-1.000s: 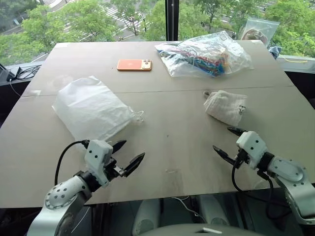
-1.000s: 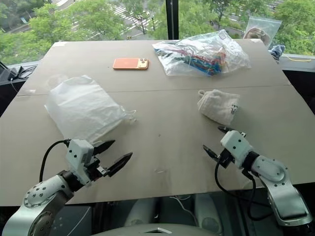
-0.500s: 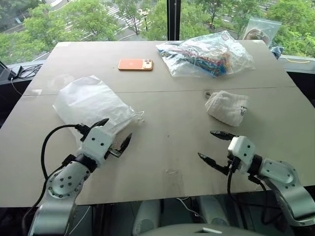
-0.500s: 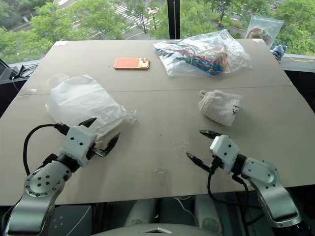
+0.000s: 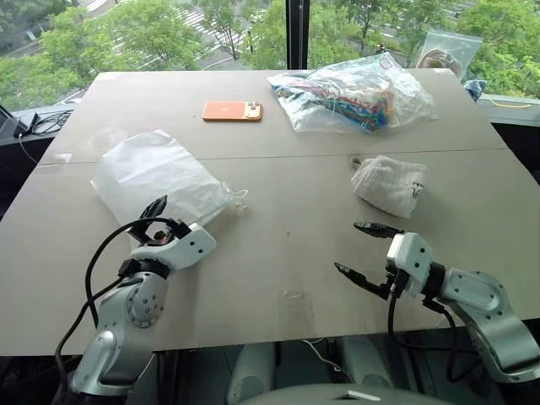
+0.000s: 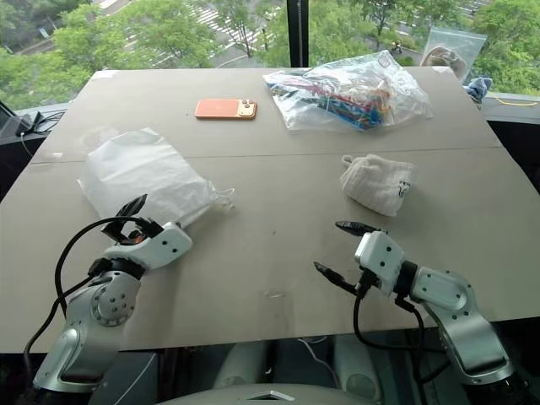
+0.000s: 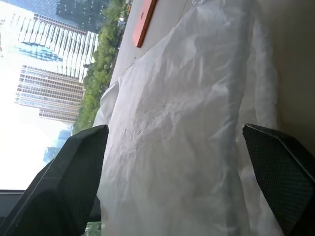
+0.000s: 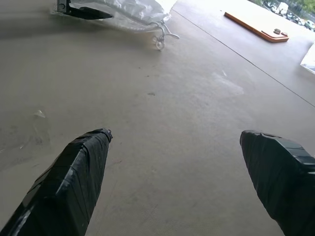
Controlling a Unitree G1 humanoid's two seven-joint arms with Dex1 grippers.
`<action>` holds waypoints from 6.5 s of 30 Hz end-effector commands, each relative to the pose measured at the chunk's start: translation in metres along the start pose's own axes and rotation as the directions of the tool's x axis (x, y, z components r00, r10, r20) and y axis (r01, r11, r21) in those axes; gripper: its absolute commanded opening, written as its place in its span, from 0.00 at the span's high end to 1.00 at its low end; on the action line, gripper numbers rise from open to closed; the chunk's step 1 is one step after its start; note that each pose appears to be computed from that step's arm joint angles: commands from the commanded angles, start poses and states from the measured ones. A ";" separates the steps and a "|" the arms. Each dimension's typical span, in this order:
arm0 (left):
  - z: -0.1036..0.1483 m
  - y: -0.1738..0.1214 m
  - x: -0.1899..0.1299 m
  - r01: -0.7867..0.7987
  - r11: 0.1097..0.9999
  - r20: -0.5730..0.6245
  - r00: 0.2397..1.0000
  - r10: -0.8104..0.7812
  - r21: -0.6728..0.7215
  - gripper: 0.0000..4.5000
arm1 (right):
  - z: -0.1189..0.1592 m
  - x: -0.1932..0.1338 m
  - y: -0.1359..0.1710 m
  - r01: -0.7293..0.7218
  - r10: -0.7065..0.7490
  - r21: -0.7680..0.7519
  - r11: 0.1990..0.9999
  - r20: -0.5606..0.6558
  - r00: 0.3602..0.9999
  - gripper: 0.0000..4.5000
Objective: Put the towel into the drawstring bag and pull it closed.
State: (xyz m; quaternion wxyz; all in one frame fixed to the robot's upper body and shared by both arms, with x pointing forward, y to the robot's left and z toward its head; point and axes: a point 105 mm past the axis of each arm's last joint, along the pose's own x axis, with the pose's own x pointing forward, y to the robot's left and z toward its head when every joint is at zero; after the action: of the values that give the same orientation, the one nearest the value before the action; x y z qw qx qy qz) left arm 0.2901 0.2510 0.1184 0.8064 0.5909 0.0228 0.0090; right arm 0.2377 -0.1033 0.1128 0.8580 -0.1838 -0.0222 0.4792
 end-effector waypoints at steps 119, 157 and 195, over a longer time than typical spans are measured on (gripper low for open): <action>0.115 0.033 0.023 0.768 0.468 0.539 0.641 -0.546 -0.438 1.00 | 0.040 0.109 -0.003 -0.318 0.253 0.365 0.875 0.215 0.943 1.00; 0.136 0.056 0.021 0.789 0.061 0.649 0.544 -0.532 -0.611 1.00 | 0.051 0.130 -0.012 -0.137 0.086 0.261 0.956 0.197 0.977 1.00; 0.133 0.026 0.018 0.746 0.162 0.575 0.615 -0.541 -0.646 1.00 | 0.030 0.141 -0.071 0.090 -0.087 0.664 0.742 -0.038 0.995 1.00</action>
State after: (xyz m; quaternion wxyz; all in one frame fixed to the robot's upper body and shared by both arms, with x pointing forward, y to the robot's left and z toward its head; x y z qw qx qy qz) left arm 0.3191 0.1305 0.1757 0.9016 0.0331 0.1970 -0.3836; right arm 0.3537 0.0081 0.1316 0.8721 0.0880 0.1646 0.4523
